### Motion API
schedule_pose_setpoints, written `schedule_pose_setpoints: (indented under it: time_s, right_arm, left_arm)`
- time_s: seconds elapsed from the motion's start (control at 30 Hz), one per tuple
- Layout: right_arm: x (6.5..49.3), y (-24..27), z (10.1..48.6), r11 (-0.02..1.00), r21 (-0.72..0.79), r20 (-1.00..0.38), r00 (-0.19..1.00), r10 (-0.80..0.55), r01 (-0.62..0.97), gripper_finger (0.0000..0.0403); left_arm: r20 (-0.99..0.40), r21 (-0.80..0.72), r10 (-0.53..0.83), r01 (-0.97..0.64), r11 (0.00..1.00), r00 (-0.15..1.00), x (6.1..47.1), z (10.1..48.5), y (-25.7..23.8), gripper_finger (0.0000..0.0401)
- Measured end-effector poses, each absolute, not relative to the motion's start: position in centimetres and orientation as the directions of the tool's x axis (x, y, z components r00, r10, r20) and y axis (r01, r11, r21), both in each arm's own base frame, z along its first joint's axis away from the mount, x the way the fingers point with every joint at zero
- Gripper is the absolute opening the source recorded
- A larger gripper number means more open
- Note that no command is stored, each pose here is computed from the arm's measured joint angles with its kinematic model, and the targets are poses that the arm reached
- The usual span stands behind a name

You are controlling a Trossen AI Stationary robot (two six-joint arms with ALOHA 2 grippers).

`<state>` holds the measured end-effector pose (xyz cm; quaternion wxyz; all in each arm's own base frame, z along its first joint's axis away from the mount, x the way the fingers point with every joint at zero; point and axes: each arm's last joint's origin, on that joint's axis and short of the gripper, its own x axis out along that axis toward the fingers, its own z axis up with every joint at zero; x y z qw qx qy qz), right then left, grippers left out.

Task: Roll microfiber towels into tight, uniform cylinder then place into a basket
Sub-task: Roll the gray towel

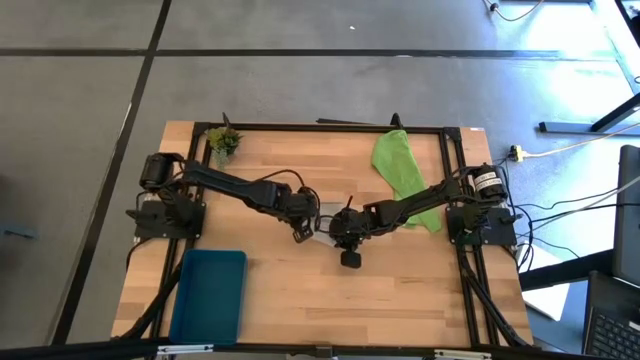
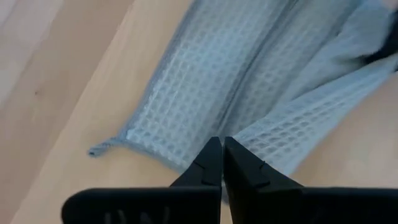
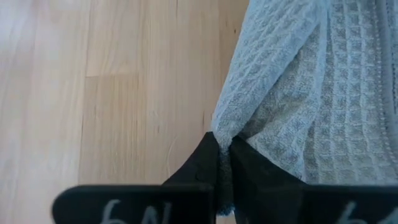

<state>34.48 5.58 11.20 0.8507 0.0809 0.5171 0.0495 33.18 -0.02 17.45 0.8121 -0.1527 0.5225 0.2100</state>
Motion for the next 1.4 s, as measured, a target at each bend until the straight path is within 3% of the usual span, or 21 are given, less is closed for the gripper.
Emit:
schedule_pose_setpoints:
  time_s: [0.43, 0.67, 0.9, 1.17, 1.4]
  right_arm:
    - [34.4, 5.7, 11.2, 0.981, 0.194, -0.876, 0.447, 0.178, -0.011, 0.0018]
    - [34.4, 5.7, 11.2, 0.980, 0.198, -0.876, 0.448, 0.177, 0.000, 0.0018]
    - [34.4, 5.6, 11.2, 0.981, 0.194, -0.877, 0.449, 0.173, 0.002, 0.0018]
    - [34.4, 5.6, 11.2, 0.981, 0.193, -0.877, 0.450, 0.171, 0.002, 0.0018]
    - [34.4, 5.6, 11.2, 0.981, 0.193, -0.877, 0.450, 0.171, 0.003, 0.0018]
  left_arm:
    - [-0.923, 0.061, 0.239, -0.497, 0.866, 0.302, 34.0, 14.5, 0.2, 0.0001]
    - [-0.903, 0.100, 0.270, -0.448, 0.889, 0.333, 33.6, 15.8, -0.5, 0.0001]
    - [-0.868, 0.105, 0.246, -0.325, 0.940, 0.432, 32.3, 19.1, -4.3, 0.0000]
    - [-0.841, 0.269, 0.248, -0.025, 0.963, 0.482, 30.4, 19.2, -11.0, 0.0000]
    - [-0.823, 0.246, 0.225, -0.030, 0.969, 0.521, 29.6, 19.3, -13.4, 0.0006]
